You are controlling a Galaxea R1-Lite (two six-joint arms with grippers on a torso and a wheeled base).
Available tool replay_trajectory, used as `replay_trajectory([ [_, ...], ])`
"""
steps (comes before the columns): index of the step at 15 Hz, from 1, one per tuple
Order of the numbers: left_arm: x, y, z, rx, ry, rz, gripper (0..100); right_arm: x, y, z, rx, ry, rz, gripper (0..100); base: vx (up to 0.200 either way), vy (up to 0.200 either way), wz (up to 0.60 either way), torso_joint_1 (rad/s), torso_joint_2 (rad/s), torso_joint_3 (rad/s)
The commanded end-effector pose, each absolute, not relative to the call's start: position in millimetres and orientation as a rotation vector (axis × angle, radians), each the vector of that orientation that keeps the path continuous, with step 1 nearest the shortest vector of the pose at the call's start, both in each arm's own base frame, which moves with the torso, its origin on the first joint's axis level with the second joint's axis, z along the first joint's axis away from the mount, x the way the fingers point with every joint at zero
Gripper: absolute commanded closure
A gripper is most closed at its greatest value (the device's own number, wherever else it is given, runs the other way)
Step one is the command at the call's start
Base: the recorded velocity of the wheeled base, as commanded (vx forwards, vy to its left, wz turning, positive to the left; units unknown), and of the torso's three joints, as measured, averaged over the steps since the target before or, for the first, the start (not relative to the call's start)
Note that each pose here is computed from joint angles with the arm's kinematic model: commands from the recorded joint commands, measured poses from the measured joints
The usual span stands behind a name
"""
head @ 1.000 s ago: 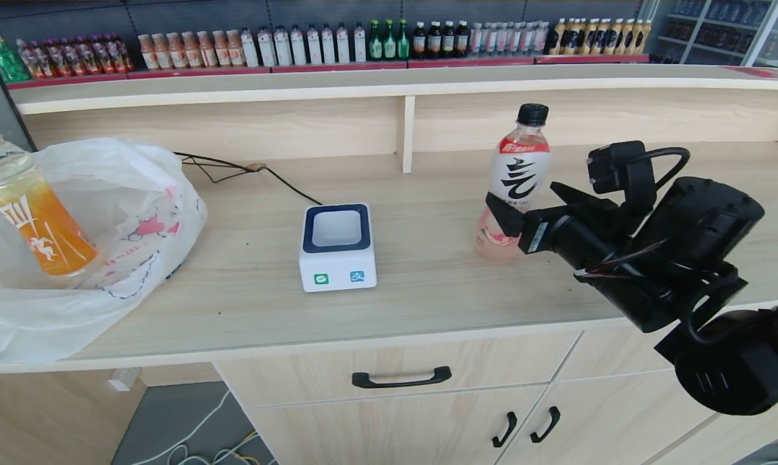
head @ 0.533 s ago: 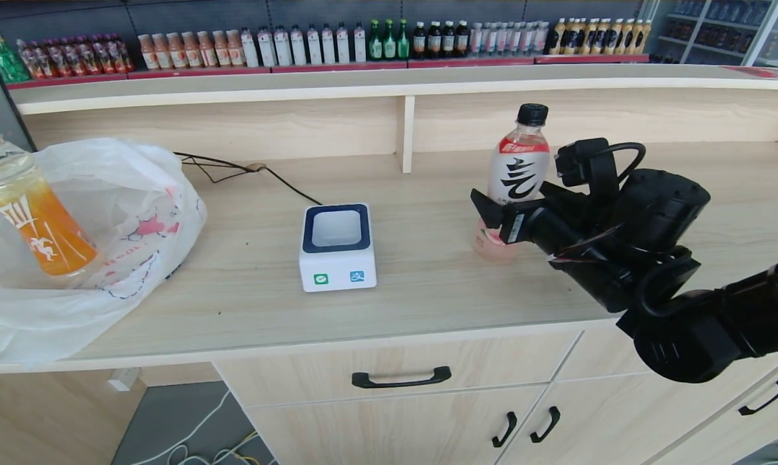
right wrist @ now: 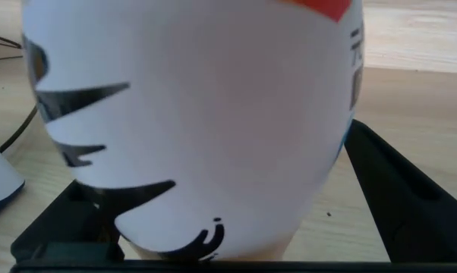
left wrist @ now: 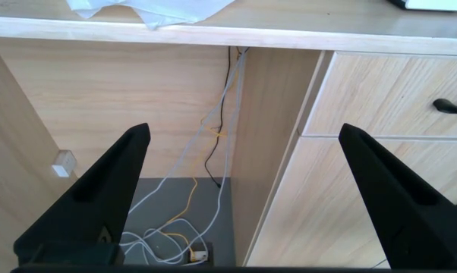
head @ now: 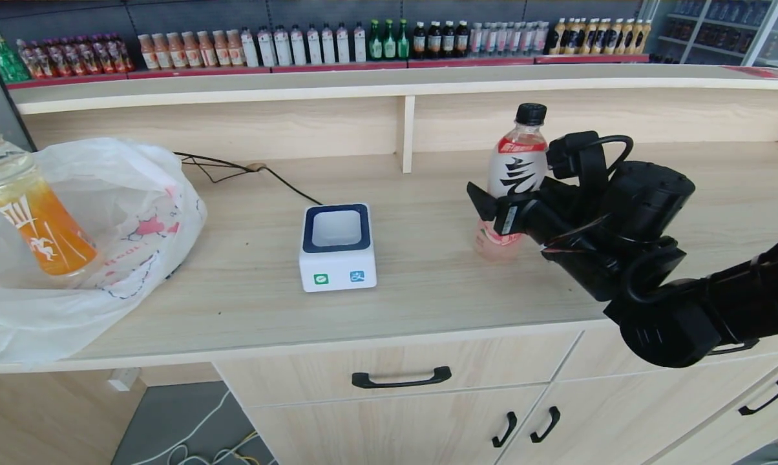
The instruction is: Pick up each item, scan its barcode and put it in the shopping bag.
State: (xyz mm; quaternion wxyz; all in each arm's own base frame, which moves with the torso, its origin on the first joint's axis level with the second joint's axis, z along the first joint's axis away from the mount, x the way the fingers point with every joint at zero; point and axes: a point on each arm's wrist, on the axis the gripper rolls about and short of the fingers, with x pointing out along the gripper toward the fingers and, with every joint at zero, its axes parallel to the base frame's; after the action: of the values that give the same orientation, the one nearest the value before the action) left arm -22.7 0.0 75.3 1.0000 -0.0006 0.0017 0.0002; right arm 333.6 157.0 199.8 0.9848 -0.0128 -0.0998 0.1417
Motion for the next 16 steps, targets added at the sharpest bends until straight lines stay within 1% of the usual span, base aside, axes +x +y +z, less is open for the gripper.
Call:
replay_trajectory([
  [1, -22.7, 0.0, 75.4, -0.002, 0.003, 0.002, 0, 333.9, 157.2, 200.0, -0.027, -0.202, 0.285, 0, 0.0, 0.0, 0.0, 0.0, 0.0, 0.0],
  [5, -22.7, 0.0, 75.4, -0.002, 0.003, 0.002, 0, 335.1, 157.7, 202.6, -0.029, -0.213, 0.282, 0, 0.0, 0.0, 0.0, 0.0, 0.0, 0.0],
  [6, -22.7, 0.0, 75.4, -0.002, 0.003, 0.002, 0, 335.0, 157.6, 202.2, -0.029, -0.211, 0.278, 100, 0.0, 0.0, 0.0, 0.0, 0.0, 0.0],
  [8, -22.7, 0.0, 75.4, -0.002, 0.003, 0.002, 0, 335.1, 157.1, 203.6, -0.025, -0.214, 0.255, 100, 0.0, 0.0, 0.0, 0.0, 0.0, 0.0],
  [16, -22.7, 0.0, 75.4, -0.002, 0.003, 0.002, 0, 330.5, 156.7, 208.9, -0.026, -0.228, 0.258, 100, 0.0, 0.0, 0.0, 0.0, 0.0, 0.0],
])
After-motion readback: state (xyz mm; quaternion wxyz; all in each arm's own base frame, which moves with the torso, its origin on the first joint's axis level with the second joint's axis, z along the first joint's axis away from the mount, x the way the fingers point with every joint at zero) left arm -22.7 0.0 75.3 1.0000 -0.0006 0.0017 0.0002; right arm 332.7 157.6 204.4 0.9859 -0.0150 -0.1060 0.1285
